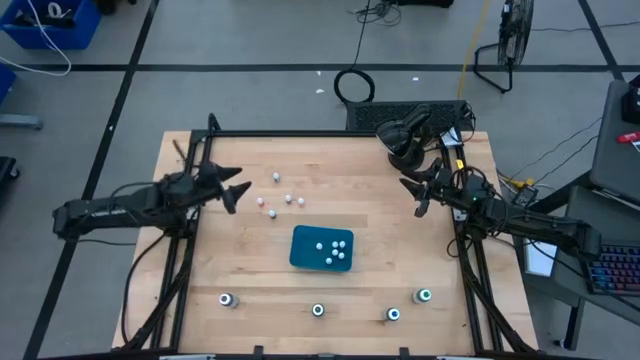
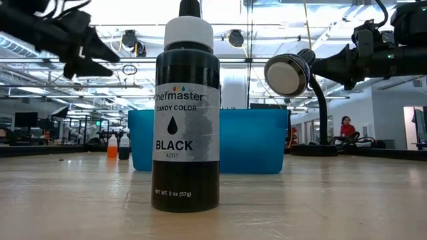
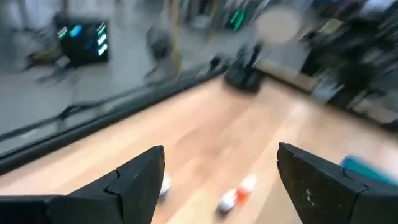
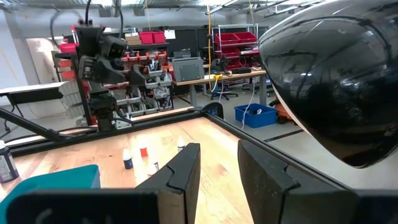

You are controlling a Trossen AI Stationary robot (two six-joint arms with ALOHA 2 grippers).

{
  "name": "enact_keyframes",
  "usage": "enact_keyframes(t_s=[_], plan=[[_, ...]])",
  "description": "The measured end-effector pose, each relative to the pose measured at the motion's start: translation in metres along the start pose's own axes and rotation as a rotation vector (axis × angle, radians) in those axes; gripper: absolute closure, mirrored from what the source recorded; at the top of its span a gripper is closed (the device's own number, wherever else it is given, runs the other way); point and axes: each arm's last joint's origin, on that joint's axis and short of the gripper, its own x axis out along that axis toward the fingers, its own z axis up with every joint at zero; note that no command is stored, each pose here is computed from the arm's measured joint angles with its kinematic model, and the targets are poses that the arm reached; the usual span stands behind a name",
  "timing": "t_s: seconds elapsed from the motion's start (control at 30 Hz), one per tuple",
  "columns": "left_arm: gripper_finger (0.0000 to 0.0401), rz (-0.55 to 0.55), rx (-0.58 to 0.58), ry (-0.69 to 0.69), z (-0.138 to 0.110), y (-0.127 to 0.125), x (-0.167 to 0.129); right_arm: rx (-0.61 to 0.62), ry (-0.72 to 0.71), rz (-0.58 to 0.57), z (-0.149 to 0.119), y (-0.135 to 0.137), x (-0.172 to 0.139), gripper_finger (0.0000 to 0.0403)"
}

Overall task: Pick & Place food coloring
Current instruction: Put the orange food coloring bottle into the blue bin

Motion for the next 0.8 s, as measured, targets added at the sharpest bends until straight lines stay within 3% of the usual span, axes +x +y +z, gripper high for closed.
enact_keyframes(t_s=[0.2, 0.33, 0.53, 0.8], plan=[[0.0096, 0.137, 0.108, 0.348, 0.023, -0.015, 0.018, 0.000, 0.000, 0.000, 0.000, 0.000, 0.000, 0.0303], [0.0096, 0.226, 0.067, 0.503, 0.027, -0.022, 0.038, 0.000, 0.000, 0.000, 0.000, 0.000, 0.000, 0.0303], [0.0096, 0.229, 0.048, 0.737, 0.004, -0.026, 0.069, 0.000, 0.000, 0.000, 0.000, 0.000, 0.000, 0.0303], [0.0096, 0.323, 0.074, 0.888, -0.022, -0.018, 0.097, 0.000, 0.000, 0.000, 0.000, 0.000, 0.000, 0.0303]])
